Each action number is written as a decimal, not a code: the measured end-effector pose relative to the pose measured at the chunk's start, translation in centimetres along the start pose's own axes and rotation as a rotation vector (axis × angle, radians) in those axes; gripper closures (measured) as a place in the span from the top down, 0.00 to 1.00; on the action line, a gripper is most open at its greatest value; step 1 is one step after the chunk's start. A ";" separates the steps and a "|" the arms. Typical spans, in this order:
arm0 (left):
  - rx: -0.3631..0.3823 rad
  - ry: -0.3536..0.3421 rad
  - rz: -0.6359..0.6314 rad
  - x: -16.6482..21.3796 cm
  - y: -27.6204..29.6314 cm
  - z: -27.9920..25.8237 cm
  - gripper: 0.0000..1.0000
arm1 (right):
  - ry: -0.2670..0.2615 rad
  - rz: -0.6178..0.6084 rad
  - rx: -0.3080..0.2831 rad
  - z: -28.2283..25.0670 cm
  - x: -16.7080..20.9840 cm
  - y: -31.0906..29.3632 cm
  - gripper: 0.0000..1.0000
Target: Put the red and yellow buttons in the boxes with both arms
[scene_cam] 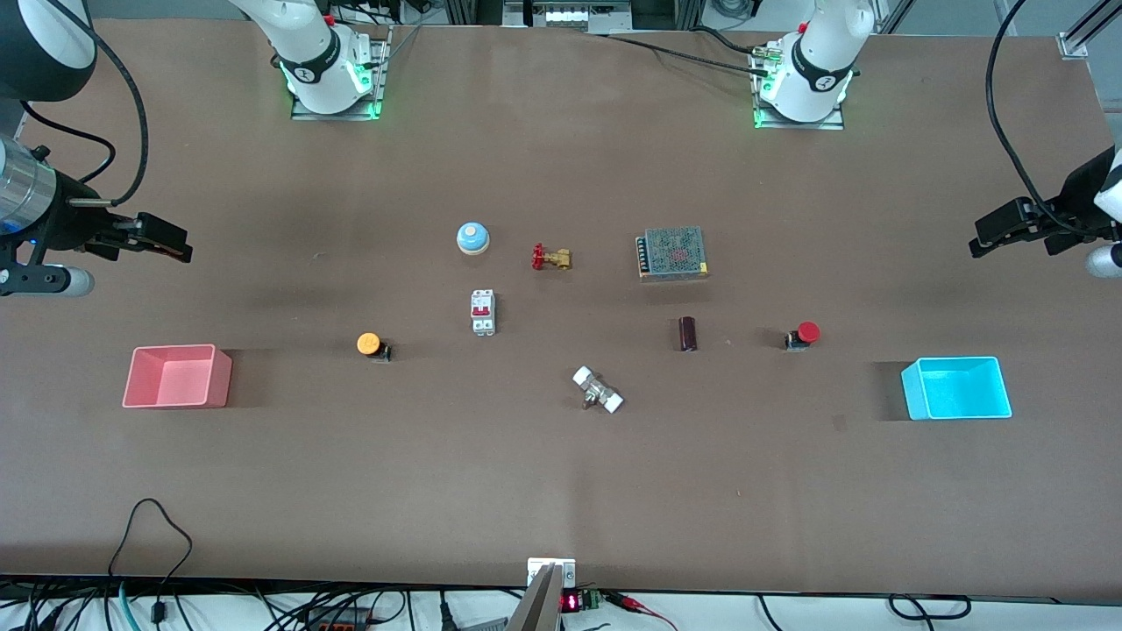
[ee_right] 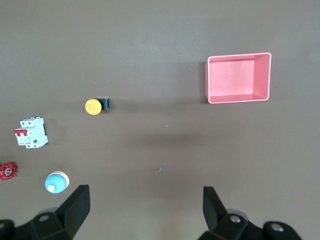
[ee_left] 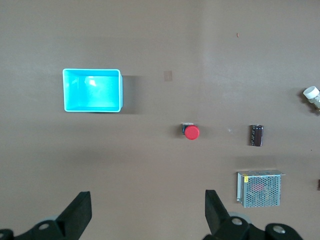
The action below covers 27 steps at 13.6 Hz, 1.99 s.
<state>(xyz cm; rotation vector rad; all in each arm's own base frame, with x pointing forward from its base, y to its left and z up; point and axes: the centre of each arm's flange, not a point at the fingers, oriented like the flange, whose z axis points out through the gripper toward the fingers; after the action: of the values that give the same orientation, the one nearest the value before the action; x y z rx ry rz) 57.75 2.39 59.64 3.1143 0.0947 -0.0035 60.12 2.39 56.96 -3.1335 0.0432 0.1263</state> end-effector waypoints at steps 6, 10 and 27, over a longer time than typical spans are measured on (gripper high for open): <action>0.000 -0.007 0.001 0.0 0.0 0.3 1.00 | -0.001 0.000 0.000 0.0 0.0 0.0 1.00; 0.001 -0.091 0.010 1.7 0.6 5.1 1.00 | -0.064 -0.027 -0.005 3.1 0.9 -1.7 1.00; 0.013 -0.177 0.125 6.0 7.9 36.0 1.00 | 0.128 -0.081 0.013 24.8 0.0 -15.9 1.00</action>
<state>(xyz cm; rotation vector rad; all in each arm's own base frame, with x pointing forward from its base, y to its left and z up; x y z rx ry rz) 64.15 -6.06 23.85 3.1095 -0.1046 -0.2777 58.55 18.47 32.30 -3.1201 -0.0825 -0.0752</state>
